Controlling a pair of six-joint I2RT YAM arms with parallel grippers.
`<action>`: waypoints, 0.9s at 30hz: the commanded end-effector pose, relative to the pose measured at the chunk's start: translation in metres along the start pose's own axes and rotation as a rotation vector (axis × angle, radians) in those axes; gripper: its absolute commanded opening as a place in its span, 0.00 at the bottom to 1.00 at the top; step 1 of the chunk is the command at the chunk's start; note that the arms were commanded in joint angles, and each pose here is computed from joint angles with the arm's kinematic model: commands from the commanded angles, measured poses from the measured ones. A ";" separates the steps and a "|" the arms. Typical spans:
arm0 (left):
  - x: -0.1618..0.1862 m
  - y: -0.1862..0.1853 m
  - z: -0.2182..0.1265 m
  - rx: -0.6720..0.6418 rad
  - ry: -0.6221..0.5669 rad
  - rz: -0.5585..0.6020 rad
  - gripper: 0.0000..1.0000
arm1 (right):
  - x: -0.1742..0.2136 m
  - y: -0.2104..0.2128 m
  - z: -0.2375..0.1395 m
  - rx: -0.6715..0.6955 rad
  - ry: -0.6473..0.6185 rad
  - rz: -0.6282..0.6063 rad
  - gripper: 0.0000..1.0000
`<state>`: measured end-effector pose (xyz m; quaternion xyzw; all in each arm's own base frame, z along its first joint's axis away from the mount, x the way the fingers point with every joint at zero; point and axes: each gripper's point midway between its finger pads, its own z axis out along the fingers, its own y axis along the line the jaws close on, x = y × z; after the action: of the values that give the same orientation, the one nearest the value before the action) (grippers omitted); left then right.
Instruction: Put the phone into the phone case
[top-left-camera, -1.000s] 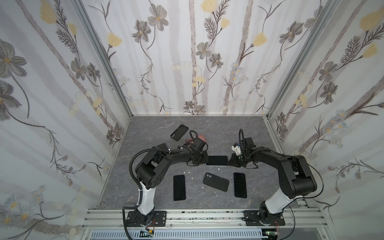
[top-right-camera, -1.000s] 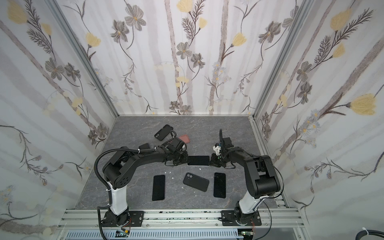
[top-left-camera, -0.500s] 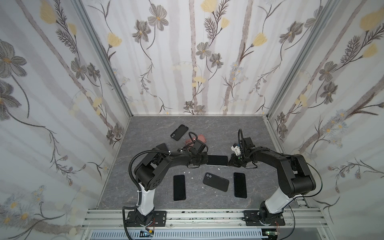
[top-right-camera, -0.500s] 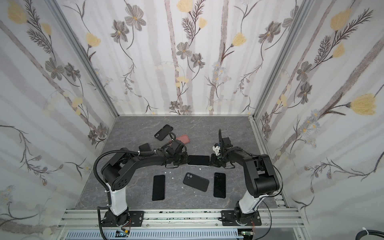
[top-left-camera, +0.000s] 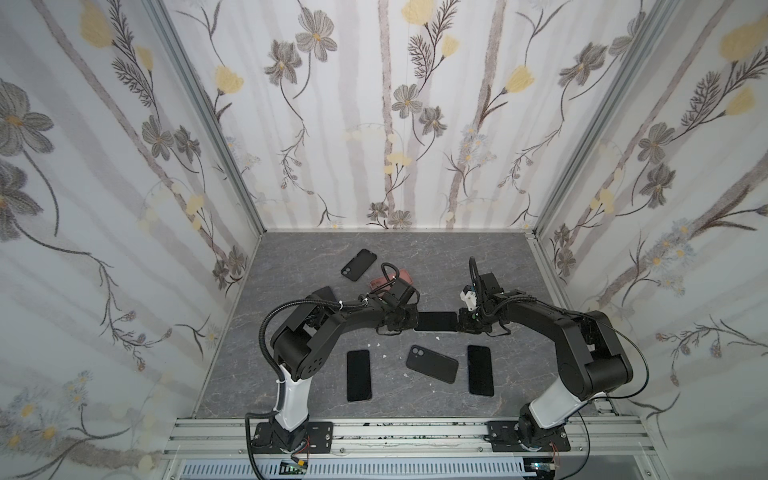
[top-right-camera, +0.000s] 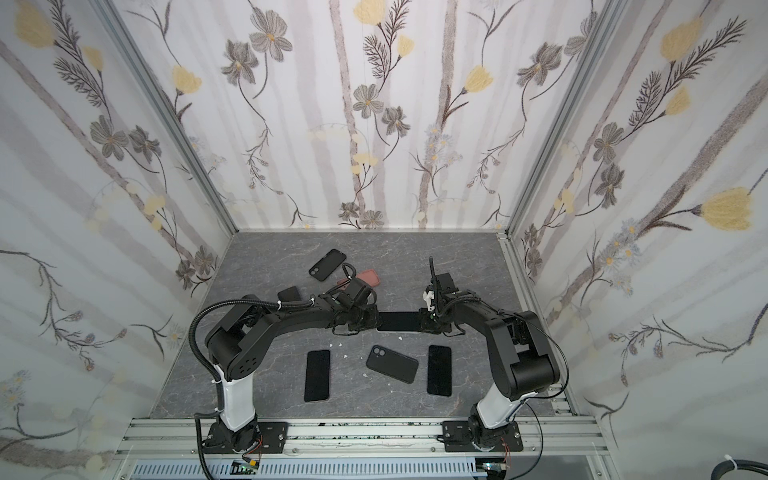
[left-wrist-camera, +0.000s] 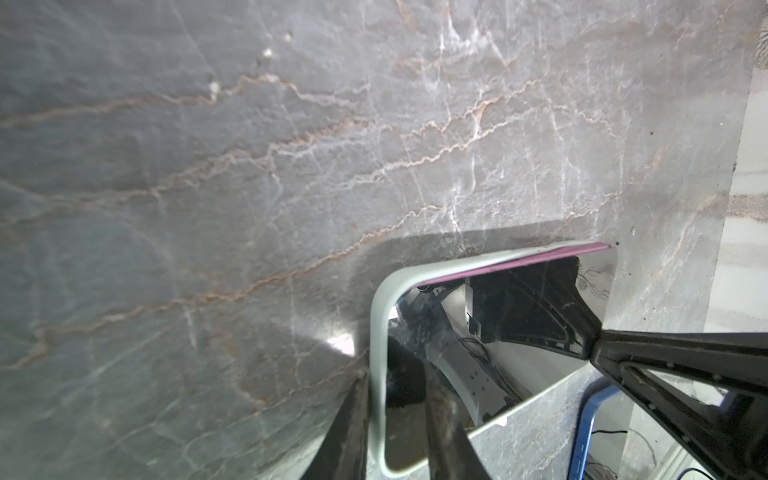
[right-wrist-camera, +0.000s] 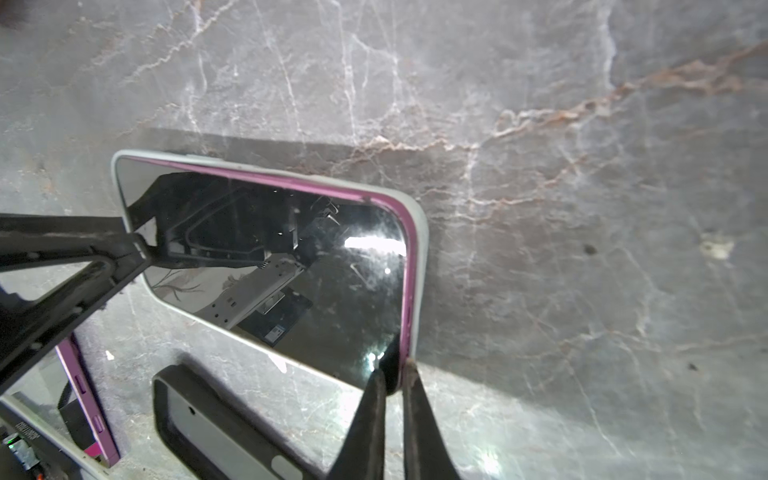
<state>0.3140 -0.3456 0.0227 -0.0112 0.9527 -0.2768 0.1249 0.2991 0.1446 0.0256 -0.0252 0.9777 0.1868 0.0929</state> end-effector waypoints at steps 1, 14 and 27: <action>0.021 0.019 0.004 -0.070 0.084 -0.011 0.27 | 0.010 -0.016 0.004 0.101 0.031 -0.014 0.12; 0.013 0.021 -0.003 -0.068 0.062 -0.014 0.28 | -0.003 -0.011 -0.009 0.224 -0.027 -0.084 0.18; -0.022 0.002 -0.014 -0.043 0.013 0.007 0.32 | -0.051 0.030 -0.037 -0.030 -0.112 -0.053 0.27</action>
<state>0.3301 -0.3347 0.0423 -0.0155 0.9564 -0.2640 0.1242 0.3418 0.1492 0.0873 -0.0380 0.9698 0.1585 0.1813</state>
